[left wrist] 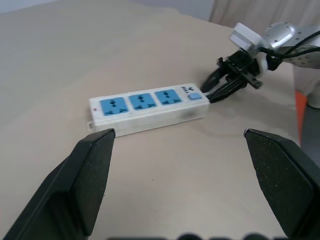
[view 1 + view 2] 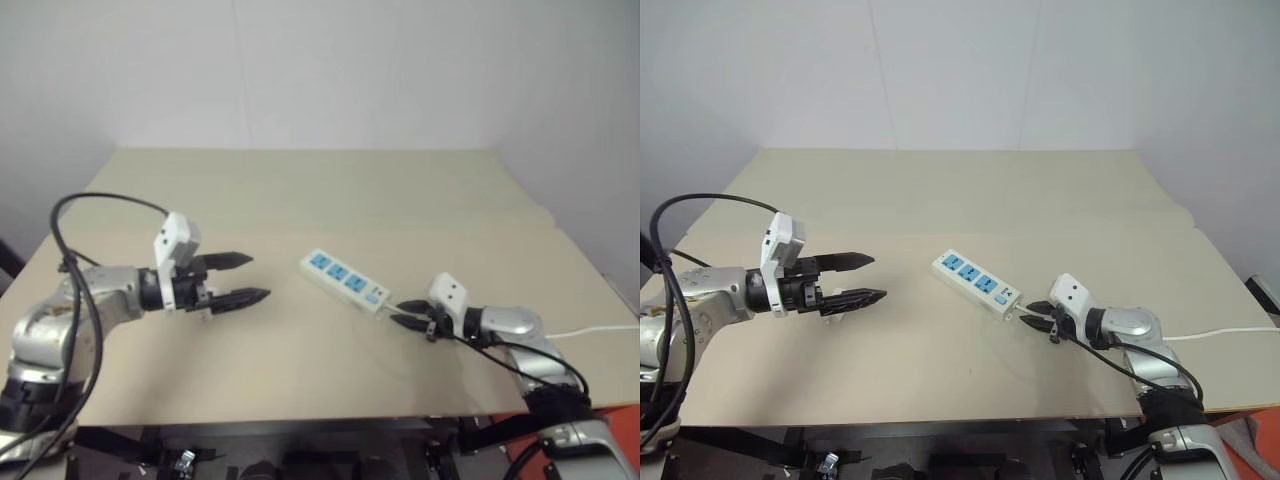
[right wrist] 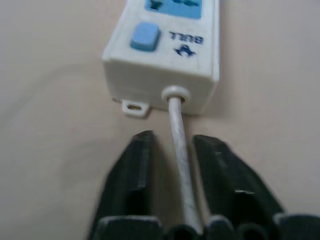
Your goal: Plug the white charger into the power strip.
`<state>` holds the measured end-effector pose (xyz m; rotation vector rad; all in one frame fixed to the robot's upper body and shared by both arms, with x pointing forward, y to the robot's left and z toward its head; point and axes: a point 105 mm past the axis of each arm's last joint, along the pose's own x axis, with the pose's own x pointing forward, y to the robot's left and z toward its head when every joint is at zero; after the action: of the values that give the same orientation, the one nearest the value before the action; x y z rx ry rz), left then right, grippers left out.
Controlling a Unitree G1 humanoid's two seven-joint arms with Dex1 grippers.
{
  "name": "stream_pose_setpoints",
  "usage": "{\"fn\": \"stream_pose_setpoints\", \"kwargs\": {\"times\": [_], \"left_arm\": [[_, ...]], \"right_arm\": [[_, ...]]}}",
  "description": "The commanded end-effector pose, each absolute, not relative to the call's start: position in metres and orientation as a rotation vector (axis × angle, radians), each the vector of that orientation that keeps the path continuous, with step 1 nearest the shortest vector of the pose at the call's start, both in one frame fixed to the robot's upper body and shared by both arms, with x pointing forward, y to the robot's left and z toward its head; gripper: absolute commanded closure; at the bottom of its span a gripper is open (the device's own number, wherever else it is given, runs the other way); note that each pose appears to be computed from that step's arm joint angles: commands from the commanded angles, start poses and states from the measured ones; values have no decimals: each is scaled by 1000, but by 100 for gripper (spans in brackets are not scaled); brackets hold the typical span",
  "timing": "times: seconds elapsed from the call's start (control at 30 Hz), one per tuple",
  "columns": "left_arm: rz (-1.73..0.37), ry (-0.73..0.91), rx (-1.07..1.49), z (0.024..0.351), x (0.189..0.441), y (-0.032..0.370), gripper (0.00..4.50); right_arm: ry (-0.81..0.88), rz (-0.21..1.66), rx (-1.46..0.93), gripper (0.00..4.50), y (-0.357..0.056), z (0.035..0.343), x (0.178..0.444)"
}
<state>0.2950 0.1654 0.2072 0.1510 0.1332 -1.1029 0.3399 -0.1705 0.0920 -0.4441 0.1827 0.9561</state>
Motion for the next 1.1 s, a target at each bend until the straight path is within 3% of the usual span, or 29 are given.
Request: {"fn": "stream_pose_setpoints", "kwargs": {"times": [0.03, 0.13, 0.17, 0.37, 1.1], "left_arm": [[-1114, 75, 187, 221, 294, 164, 0], [-1112, 89, 188, 218, 293, 165, 0], [-1114, 95, 190, 217, 293, 166, 0], [-1126, 106, 182, 217, 290, 165, 0], [-1077, 96, 190, 219, 293, 168, 0]], "right_arm": [[92, 907, -416, 130, -174, 113, 338], [80, 897, -385, 19, -177, 116, 334], [76, 901, -362, 5, -178, 117, 331], [58, 887, -250, 5, -174, 116, 326], [-36, 844, -98, 5, -138, 98, 355]]}}
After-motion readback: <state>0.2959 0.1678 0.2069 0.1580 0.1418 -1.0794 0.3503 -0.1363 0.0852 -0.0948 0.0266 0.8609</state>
